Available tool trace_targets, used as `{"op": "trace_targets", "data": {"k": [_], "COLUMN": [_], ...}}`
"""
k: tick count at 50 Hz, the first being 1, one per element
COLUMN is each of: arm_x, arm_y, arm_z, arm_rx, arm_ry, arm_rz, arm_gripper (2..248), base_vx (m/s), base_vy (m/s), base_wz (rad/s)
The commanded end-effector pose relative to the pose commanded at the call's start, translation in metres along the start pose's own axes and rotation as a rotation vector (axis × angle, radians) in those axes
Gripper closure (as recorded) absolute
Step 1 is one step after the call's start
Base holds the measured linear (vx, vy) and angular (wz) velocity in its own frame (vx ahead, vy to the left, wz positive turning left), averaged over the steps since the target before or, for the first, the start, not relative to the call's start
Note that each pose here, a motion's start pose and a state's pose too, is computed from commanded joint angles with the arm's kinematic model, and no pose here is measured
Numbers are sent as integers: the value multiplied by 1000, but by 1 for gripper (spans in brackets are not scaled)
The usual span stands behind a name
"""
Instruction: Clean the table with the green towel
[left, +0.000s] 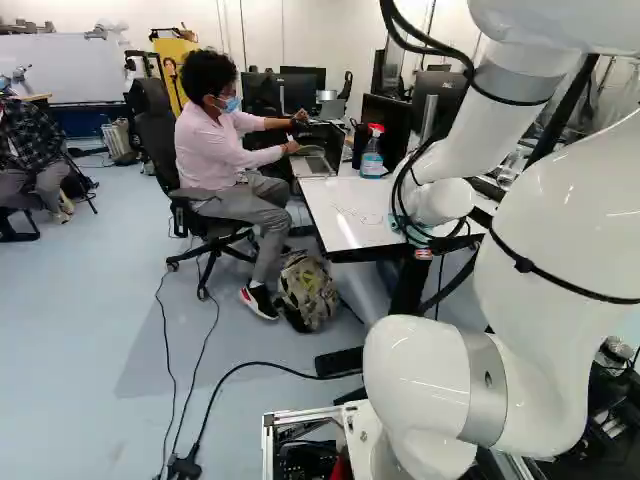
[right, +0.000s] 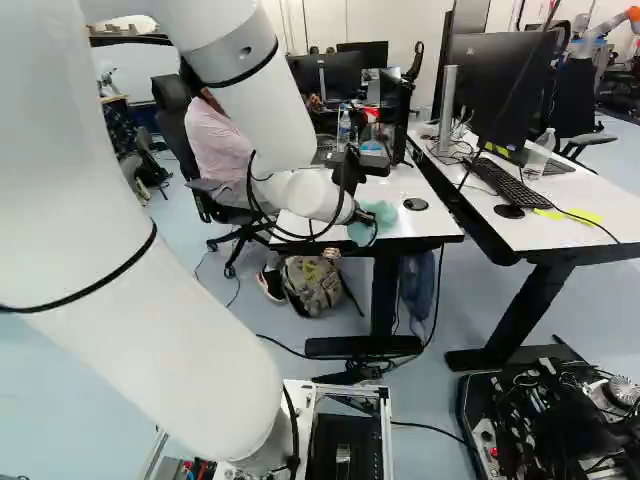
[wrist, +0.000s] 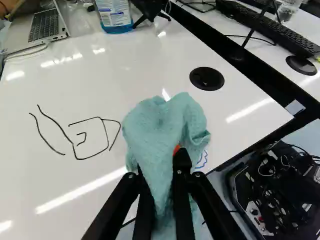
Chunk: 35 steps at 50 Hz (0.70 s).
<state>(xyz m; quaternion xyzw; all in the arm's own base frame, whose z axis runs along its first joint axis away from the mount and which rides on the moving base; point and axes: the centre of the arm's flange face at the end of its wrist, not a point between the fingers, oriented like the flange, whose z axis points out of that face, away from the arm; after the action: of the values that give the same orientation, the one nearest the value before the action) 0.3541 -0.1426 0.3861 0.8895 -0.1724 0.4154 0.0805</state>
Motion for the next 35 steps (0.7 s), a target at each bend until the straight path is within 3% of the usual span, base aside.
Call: {"op": "trace_targets", "data": {"k": [13, 35], "arm_x": [-6, -23], "arm_y": [-10, 9], "arm_z": [-7, -25], "arm_rx": [20, -21], "arm_ry": [0, 3], "arm_rz": [-17, 17], "arm_gripper": [208, 208], "base_vx": [0, 0], "base_vy": [0, 0], "base_wz": [0, 0]}}
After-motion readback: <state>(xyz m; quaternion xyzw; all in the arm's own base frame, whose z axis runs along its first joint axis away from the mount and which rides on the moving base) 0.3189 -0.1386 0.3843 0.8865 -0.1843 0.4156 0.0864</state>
